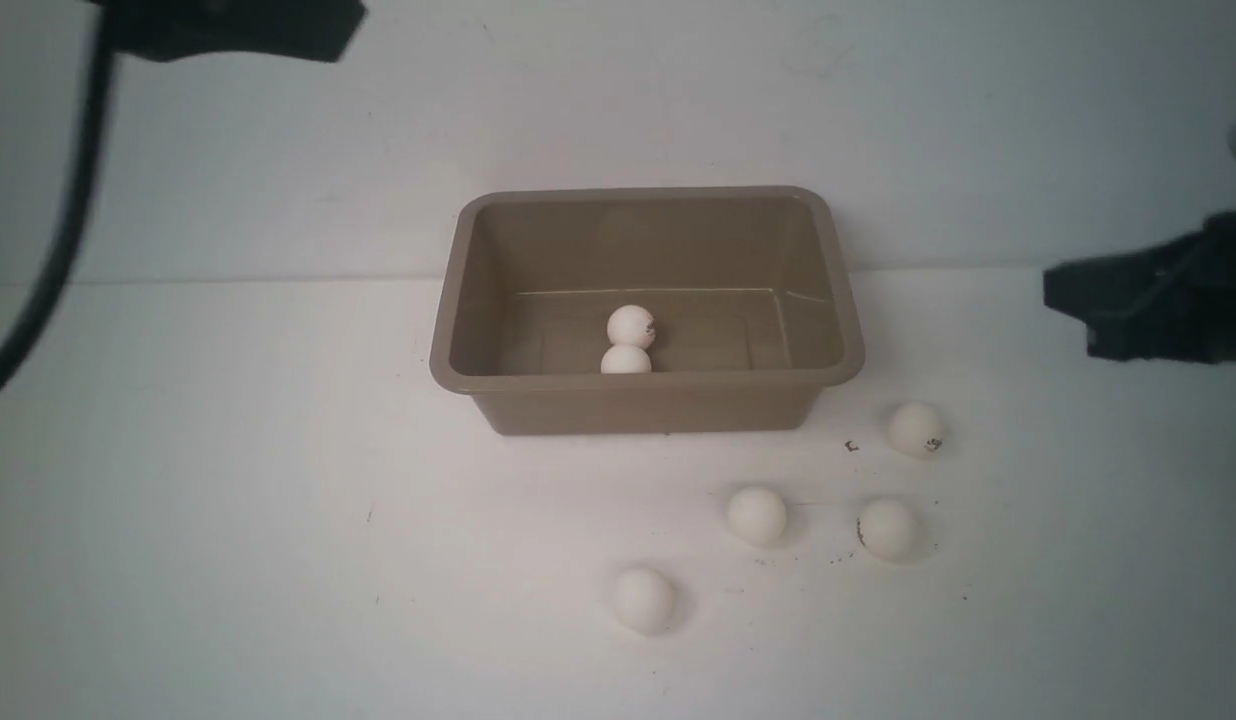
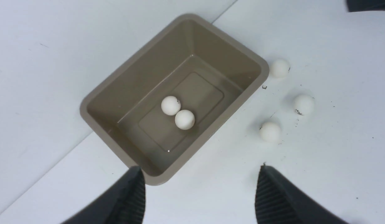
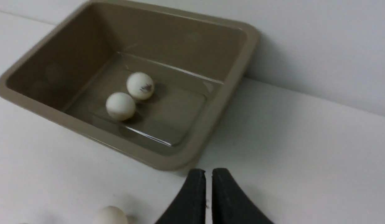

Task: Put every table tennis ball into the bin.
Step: Use the right arm to clamp the table tennis ball closest to it

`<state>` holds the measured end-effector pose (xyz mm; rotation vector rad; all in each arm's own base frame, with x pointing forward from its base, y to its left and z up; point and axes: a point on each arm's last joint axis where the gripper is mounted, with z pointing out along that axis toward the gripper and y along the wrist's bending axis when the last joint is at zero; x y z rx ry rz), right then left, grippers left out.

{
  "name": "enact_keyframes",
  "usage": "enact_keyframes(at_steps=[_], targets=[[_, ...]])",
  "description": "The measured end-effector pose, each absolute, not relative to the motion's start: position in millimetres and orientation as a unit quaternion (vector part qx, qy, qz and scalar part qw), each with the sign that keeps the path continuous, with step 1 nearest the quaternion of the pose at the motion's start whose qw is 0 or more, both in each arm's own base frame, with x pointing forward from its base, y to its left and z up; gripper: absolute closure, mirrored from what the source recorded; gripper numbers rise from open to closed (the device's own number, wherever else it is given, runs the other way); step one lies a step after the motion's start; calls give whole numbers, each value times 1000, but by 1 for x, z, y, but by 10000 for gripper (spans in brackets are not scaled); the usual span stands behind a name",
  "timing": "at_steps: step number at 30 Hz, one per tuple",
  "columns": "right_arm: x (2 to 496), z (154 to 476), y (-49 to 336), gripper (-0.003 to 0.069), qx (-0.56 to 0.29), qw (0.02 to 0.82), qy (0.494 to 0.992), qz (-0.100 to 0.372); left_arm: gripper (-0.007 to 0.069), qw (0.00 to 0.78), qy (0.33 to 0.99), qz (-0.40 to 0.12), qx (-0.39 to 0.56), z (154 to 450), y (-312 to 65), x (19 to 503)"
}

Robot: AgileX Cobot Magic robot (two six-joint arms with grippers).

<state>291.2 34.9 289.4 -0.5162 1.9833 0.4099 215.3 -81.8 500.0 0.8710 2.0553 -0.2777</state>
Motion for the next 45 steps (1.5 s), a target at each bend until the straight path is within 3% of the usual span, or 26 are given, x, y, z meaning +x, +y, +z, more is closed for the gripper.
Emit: enact_keyframes(at_steps=[4, 6, 9, 10, 13, 16, 19, 21, 23, 26, 27, 30, 37, 45], targets=[[298, 328, 64, 638, -247, 551, 781, 161, 200, 440, 822, -97, 347, 500, -72, 186], [302, 347, 68, 638, -244, 579, 765, 142, 200, 435, 827, -93, 345, 494, -69, 178], [309, 383, 59, 638, -203, 639, 738, 75, 200, 416, 841, -86, 336, 477, -64, 169], [309, 383, 59, 638, -203, 639, 738, 75, 200, 414, 843, -84, 335, 477, -64, 168], [310, 411, 35, 638, -137, 687, 712, -53, 210, 388, 857, -85, 329, 459, -62, 165], [301, 431, -5, 638, -21, 669, 701, -247, 210, 367, 867, -88, 327, 444, -62, 163], [288, 429, -33, 638, 76, 578, 747, -320, 210, 361, 869, -88, 327, 440, -61, 160], [278, 410, -49, 638, 115, 466, 821, -309, 210, 366, 867, -88, 327, 441, -60, 157], [279, 385, -42, 638, 84, 395, 886, -228, 210, 377, 862, -87, 327, 445, -59, 150], [296, 349, -7, 638, -21, 370, 924, -93, 210, 404, 850, -86, 326, 453, -56, 135], [303, 338, 7, 638, -64, 372, 924, -67, 210, 415, 845, -84, 326, 457, -54, 127], [321, 312, 31, 638, -114, 359, 926, -34, 210, 439, 834, -80, 326, 464, -49, 108], [353, 258, 49, 606, -143, 307, 941, -12, 210, 473, 816, -78, 323, 472, -41, 72], [370, 220, 61, 342, -160, 283, 945, 37, 210, 491, 814, -91, 298, 476, -37, 55]])
